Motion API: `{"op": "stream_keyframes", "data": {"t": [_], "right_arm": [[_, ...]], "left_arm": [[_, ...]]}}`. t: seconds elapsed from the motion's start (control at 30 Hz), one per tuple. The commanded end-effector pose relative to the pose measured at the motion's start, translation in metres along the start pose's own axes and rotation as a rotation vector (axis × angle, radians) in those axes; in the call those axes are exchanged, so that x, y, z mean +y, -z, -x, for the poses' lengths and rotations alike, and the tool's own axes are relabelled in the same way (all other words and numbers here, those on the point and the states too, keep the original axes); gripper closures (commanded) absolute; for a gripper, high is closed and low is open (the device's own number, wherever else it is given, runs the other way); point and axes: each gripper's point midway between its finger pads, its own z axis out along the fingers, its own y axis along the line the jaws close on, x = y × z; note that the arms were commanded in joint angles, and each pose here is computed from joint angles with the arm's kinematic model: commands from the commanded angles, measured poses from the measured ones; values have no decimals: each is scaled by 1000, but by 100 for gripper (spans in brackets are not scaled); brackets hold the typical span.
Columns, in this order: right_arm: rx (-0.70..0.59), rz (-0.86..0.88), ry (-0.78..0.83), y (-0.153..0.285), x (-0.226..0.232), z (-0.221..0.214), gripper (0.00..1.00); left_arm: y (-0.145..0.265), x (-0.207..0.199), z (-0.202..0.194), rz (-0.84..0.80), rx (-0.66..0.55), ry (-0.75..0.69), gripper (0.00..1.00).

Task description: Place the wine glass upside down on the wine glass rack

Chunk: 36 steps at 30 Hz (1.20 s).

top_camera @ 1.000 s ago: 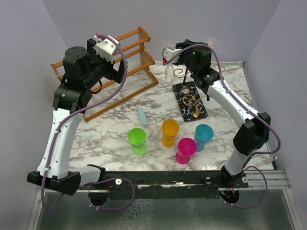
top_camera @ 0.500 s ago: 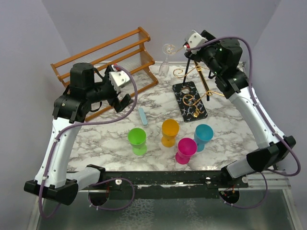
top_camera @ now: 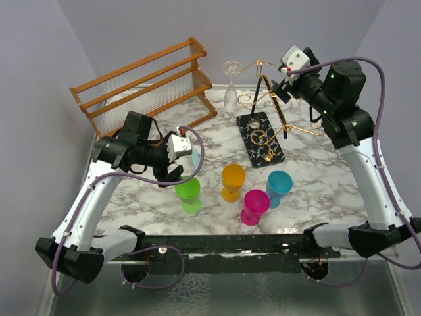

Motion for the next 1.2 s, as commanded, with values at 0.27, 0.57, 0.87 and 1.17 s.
{"op": "stream_keyframes", "data": {"t": [0.27,0.57,0.87,1.17], "right_arm": [[13,124,-67,22,24,-20,26],[24,143,-76,21,28,-29,25],[38,147,-88,17,29,-37,25],[43,182,-100,17,33,-47,23]], "left_arm": [[-45,5,-36,-29,179,-7,31],[-66,-2,-47,-76,234,-26,50],[-76,-8,-58,-111,274,-49,81],[-57,-2,-31,-104,260,-130,100]]}}
